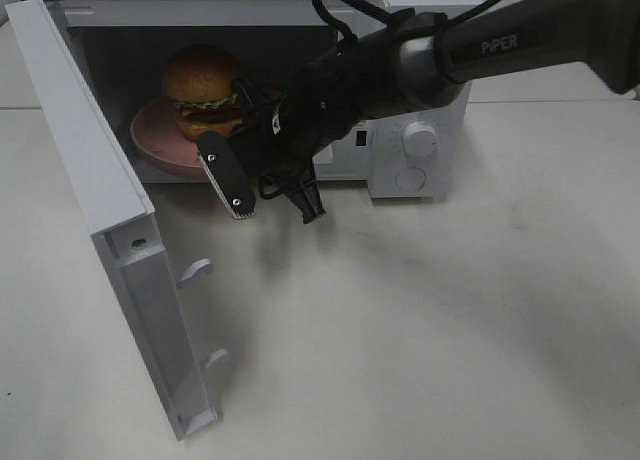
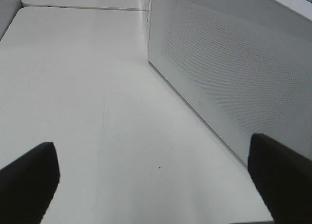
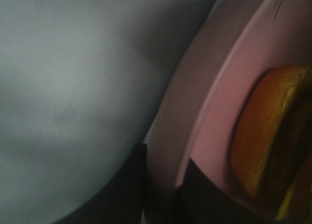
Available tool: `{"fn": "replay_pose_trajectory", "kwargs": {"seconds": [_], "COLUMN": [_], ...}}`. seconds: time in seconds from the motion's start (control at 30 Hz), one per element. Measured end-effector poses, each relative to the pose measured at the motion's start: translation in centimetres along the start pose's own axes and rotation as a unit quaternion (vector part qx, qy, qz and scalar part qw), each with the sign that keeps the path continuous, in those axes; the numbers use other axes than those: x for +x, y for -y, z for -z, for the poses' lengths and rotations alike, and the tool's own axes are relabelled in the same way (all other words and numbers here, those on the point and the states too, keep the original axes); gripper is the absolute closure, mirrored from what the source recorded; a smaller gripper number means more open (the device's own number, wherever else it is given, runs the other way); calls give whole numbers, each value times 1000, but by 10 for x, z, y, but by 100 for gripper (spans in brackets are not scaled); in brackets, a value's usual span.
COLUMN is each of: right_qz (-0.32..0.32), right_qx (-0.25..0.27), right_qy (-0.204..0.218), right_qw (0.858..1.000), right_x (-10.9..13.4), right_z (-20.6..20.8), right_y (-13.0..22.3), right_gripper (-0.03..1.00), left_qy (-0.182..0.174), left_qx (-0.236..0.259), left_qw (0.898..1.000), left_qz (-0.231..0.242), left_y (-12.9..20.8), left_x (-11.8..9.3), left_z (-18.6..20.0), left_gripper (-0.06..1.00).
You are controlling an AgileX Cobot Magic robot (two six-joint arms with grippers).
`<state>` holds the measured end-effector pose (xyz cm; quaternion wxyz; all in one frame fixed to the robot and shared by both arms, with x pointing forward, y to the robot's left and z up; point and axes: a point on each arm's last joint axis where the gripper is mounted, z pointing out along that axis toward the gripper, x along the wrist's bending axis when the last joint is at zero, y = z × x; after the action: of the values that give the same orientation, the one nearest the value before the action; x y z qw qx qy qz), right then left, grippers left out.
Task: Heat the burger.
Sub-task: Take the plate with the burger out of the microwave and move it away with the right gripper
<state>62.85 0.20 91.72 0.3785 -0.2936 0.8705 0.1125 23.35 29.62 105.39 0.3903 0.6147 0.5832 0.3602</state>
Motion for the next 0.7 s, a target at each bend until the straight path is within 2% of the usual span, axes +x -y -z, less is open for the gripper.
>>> {"fn": "replay_pose_trajectory", "kwargs": {"seconds": [0.7], "right_qz": [20], "right_qx": [-3], "right_qy": [13], "right_qw": [1000], "right_x": [36], "right_z": [57], "right_y": [13], "right_gripper": [82], "left_qy": [0], "left_qx": [0], "left_qw": [1000], "left_qz": [0], "left_y": [0], "left_x": [0], "left_z": [0], "left_gripper": [-3]}}
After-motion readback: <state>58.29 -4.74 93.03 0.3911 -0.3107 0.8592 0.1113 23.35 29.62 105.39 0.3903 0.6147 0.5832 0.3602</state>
